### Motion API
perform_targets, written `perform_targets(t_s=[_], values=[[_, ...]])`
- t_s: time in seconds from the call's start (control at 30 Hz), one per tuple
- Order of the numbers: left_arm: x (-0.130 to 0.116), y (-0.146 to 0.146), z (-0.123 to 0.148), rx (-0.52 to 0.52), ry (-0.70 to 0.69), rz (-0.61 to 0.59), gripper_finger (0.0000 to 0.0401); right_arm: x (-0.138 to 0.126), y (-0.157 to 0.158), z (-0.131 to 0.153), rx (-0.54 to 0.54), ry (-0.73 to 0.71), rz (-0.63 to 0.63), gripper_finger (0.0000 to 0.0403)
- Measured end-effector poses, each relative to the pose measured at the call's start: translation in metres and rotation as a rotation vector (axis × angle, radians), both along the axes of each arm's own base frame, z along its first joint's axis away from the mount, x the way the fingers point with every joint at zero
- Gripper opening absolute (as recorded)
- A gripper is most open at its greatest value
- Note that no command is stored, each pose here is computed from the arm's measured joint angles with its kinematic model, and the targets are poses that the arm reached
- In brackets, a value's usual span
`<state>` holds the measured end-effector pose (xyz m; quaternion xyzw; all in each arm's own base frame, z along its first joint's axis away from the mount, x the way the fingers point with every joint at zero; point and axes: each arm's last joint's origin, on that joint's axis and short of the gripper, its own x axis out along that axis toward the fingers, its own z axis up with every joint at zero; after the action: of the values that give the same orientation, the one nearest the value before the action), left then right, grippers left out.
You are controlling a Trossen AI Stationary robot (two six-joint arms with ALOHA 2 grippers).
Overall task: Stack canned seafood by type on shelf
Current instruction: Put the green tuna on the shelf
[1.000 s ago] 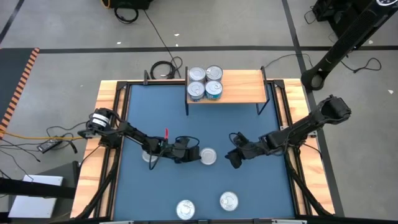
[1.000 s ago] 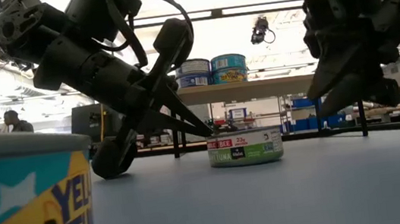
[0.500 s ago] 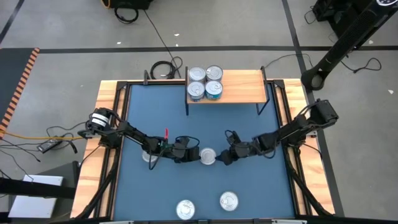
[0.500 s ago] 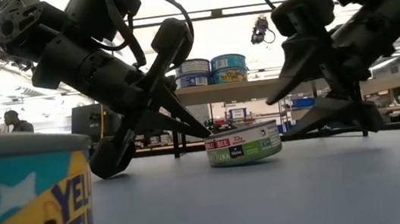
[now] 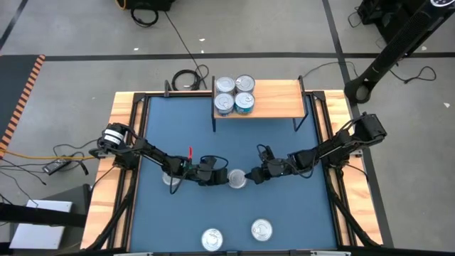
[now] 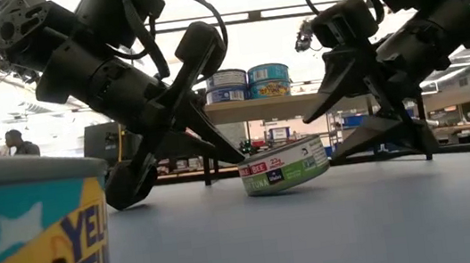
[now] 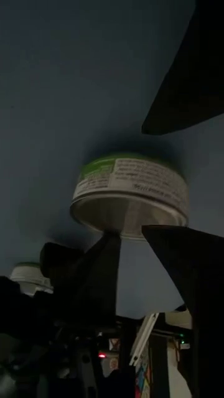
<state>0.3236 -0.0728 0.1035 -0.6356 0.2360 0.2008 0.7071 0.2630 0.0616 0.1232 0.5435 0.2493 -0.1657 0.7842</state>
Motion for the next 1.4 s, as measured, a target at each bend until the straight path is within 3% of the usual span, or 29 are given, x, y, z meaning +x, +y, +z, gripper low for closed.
perform_targets(t_s=[0.33,0.73,0.83,1.03,1.2,1.4], values=[[0.000,0.000,0.000,0.002,0.002,-0.001,0.0000,0.002,-0.003,-0.001,-0.021,-0.015,-0.009,0.0253],[0.000,0.000,0.000,0.006,0.000,0.004,0.0000,0.021,0.002,-0.022,0.059,-0.027,0.078,0.0245],[-0.001,0.000,-0.001,0.007,0.001,0.005,0.0000,0.022,0.000,-0.019,0.060,-0.029,0.081,0.0225],[0.000,-0.001,0.000,0.016,-0.006,-0.019,0.0000,0.022,-0.004,-0.017,0.055,-0.036,0.099,0.0126],[0.002,-0.001,0.003,0.045,-0.059,-0.061,0.0003,0.022,-0.003,-0.017,0.054,-0.034,0.105,0.0126],[0.005,-0.003,0.015,0.057,-0.156,-0.133,0.0036,0.023,-0.003,-0.016,0.055,-0.049,0.111,0.0126]])
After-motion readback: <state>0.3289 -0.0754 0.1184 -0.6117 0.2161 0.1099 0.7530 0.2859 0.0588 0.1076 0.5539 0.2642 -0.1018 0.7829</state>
